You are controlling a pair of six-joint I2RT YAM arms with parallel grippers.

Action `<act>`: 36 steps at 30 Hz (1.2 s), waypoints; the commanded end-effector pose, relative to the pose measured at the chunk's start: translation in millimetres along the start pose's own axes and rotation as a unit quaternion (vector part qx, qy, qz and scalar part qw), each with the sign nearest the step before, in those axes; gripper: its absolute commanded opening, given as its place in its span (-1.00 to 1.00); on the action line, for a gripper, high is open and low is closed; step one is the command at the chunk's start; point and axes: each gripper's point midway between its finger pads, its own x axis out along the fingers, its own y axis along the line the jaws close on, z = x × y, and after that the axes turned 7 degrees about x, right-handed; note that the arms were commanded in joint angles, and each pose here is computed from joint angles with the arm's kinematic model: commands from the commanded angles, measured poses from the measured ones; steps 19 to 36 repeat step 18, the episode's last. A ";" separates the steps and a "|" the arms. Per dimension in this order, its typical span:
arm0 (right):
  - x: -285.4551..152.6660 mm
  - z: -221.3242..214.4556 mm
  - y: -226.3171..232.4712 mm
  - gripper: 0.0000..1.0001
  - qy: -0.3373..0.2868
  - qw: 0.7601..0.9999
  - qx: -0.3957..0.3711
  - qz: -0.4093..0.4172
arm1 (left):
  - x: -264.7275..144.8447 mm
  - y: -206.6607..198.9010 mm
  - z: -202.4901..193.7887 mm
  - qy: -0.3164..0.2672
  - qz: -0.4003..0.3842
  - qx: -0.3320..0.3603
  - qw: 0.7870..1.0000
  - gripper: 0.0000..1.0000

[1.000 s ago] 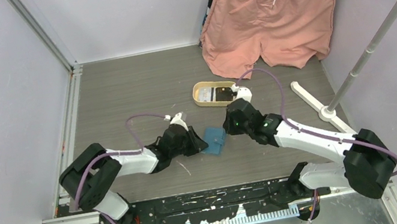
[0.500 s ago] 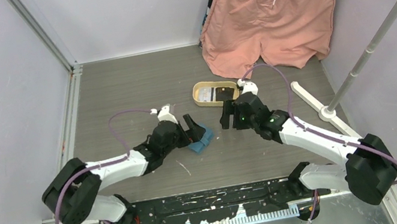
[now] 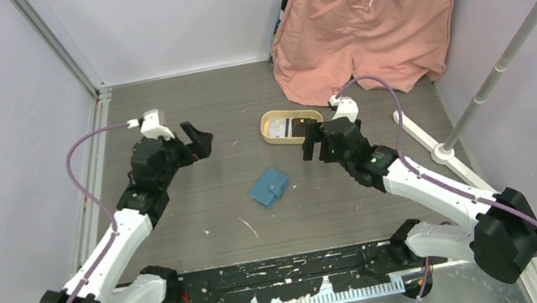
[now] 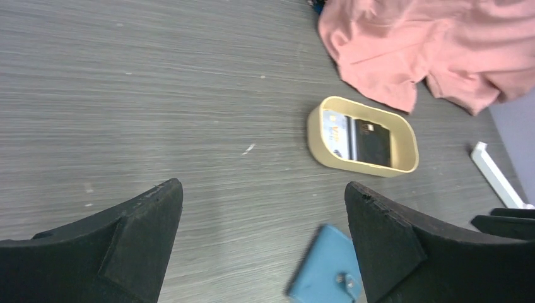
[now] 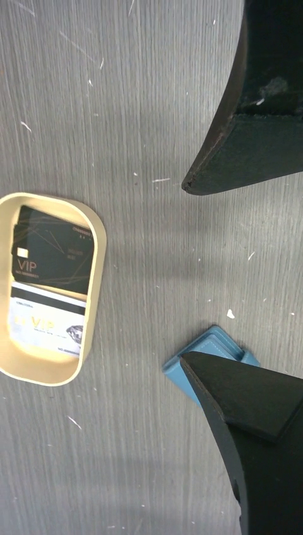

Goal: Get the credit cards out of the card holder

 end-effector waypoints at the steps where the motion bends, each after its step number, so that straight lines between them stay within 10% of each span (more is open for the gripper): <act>1: -8.2 38.7 -3.6 0.99 -0.083 0.996 0.017 -0.014 | -20.5 32.4 7.7 0.001 0.023 0.045 0.999 0.99; 36: -17.5 62.9 -27.5 0.99 -0.143 0.986 0.037 -0.082 | -32.5 77.3 25.9 -0.024 0.075 0.039 0.996 0.99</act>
